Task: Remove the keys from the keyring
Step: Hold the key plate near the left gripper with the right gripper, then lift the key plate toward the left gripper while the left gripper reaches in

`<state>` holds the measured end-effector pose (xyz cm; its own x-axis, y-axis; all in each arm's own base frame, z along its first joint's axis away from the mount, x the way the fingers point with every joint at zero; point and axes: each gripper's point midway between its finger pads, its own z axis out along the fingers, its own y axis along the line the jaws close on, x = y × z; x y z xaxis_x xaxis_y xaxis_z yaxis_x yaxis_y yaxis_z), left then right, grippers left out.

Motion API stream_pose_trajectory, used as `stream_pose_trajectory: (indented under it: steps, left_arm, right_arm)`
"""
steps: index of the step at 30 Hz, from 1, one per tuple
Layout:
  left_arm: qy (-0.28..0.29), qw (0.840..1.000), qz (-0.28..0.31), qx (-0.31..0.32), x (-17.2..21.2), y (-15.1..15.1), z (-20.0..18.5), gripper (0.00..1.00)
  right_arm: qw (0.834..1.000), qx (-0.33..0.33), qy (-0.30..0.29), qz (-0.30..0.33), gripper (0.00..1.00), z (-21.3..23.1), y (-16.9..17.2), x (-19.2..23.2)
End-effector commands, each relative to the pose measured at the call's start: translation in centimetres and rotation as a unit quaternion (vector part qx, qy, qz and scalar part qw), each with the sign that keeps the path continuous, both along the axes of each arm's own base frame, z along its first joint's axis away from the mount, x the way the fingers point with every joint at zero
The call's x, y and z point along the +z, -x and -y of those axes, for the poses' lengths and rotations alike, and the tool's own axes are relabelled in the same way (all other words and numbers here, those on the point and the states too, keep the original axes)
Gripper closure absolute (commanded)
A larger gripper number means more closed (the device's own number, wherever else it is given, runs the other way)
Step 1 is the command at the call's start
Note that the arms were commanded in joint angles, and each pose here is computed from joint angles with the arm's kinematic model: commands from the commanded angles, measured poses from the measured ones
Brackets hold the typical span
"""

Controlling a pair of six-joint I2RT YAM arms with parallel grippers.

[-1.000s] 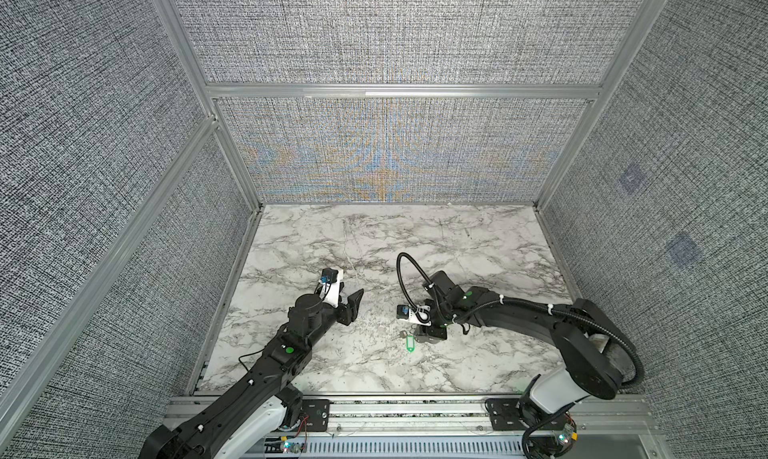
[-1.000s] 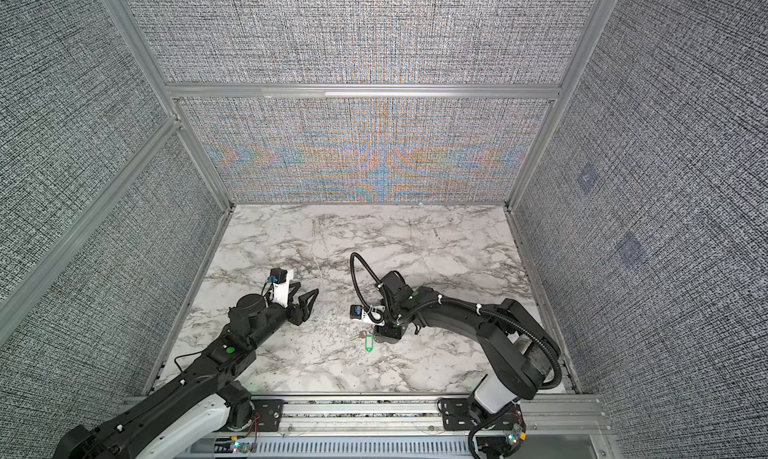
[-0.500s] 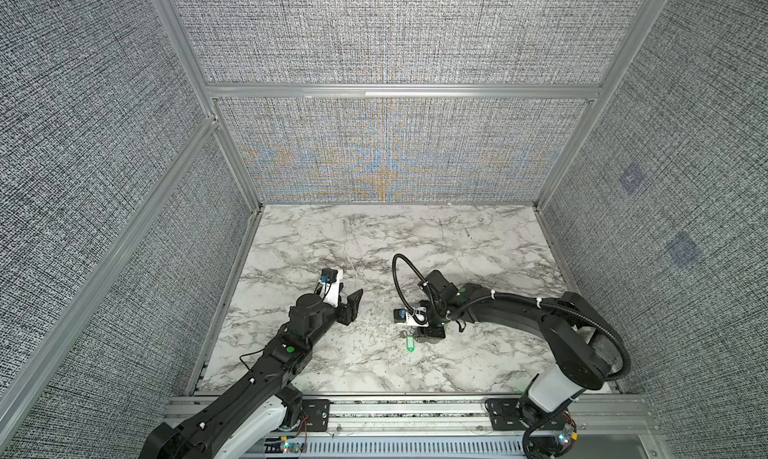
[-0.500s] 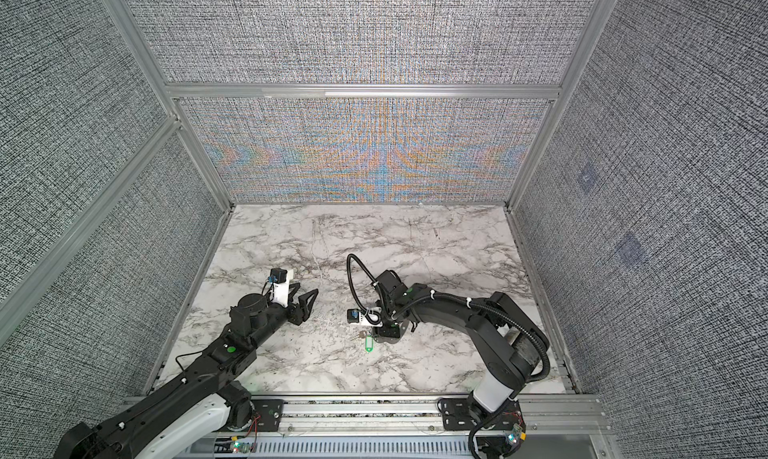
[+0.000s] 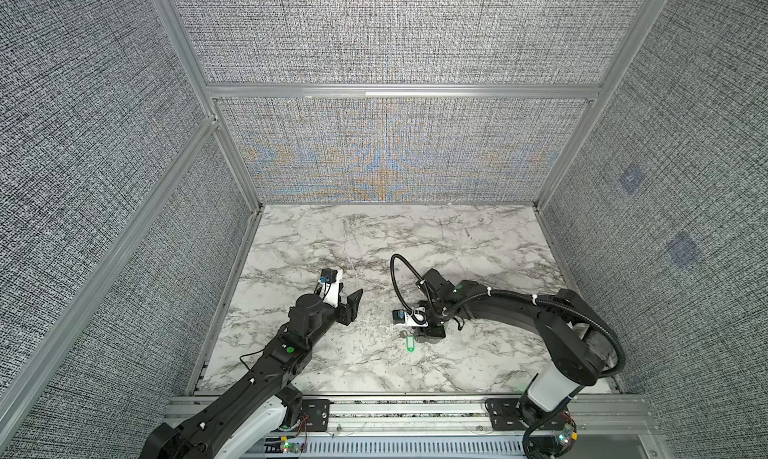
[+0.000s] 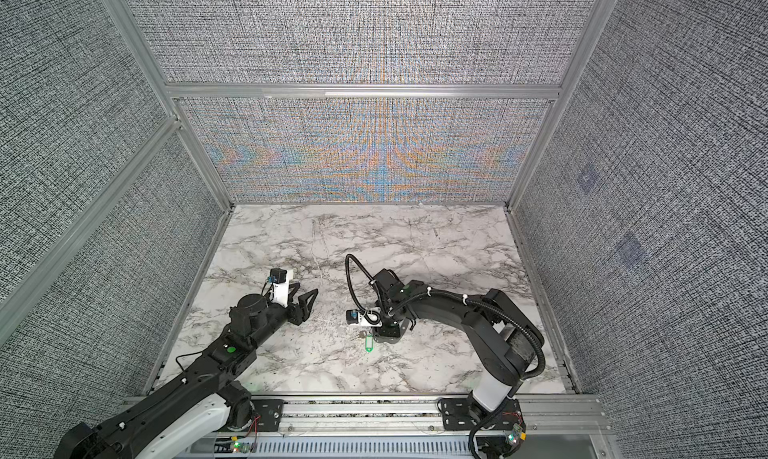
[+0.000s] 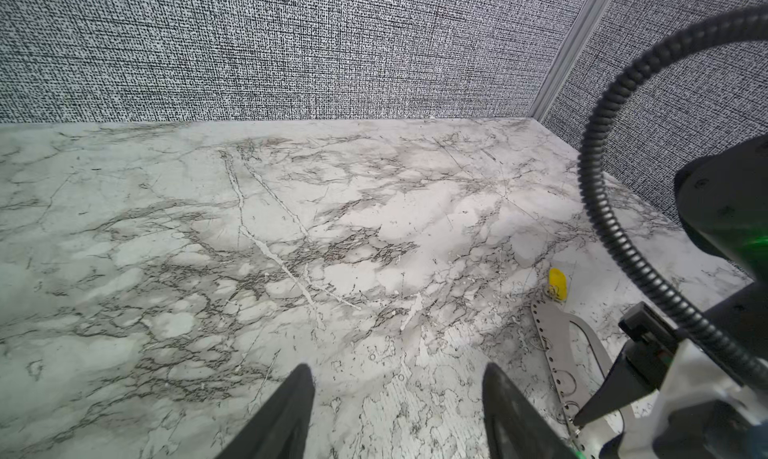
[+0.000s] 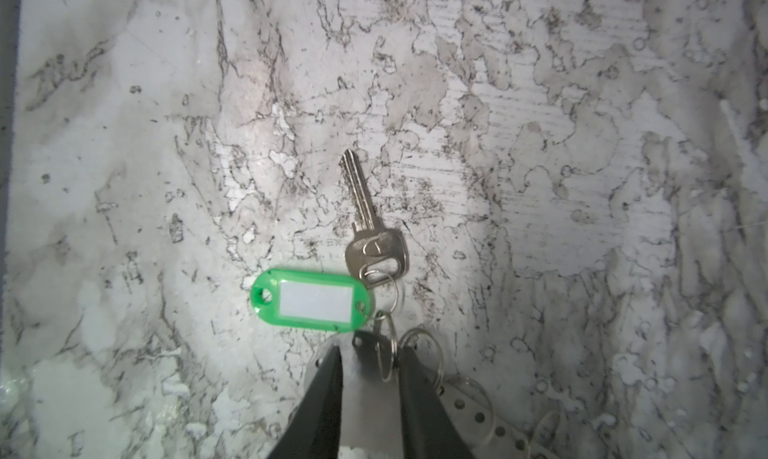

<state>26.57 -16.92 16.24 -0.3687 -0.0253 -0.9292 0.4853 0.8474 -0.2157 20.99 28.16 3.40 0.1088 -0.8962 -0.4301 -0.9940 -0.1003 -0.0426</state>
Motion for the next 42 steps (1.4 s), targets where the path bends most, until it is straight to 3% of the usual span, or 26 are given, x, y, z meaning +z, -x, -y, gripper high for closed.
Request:
stream_pose_trajectory:
  steps: [1, 15, 27, 33, 38, 42]
  left_arm:
    - [0.007, 1.0, 0.009, -0.004, 0.5, -0.1, 0.2, 0.34]
    - [0.004, 1.0, 0.01, -0.007, 0.3, 0.0, 0.3, 0.34]
    - [0.003, 1.0, 0.014, -0.007, 0.5, 0.0, 0.2, 0.34]
    - [0.001, 1.0, 0.015, -0.007, 0.6, 0.0, 0.2, 0.34]
    - [0.001, 1.0, 0.023, -0.011, 1.1, 0.0, 0.3, 0.34]
    - [-0.005, 0.998, 0.043, -0.038, 2.1, 0.3, 1.0, 0.36]
  right_arm:
    - [1.0, 0.009, 0.012, -0.003, 0.74, 0.3, 0.2, -0.1]
    - [1.0, 0.009, 0.021, -0.001, 0.88, 0.4, -0.1, -0.3]
    - [1.0, 0.009, 0.019, -0.011, 0.89, 0.0, -0.1, -0.4]
    - [1.0, 0.014, 0.014, -0.008, 0.99, -0.2, 0.0, -0.1]
    - [1.0, 0.013, -0.011, 0.009, 1.0, -0.7, -0.3, 1.9]
    - [0.997, 0.0, -0.063, 0.039, 1.0, -1.7, -1.0, 5.2]
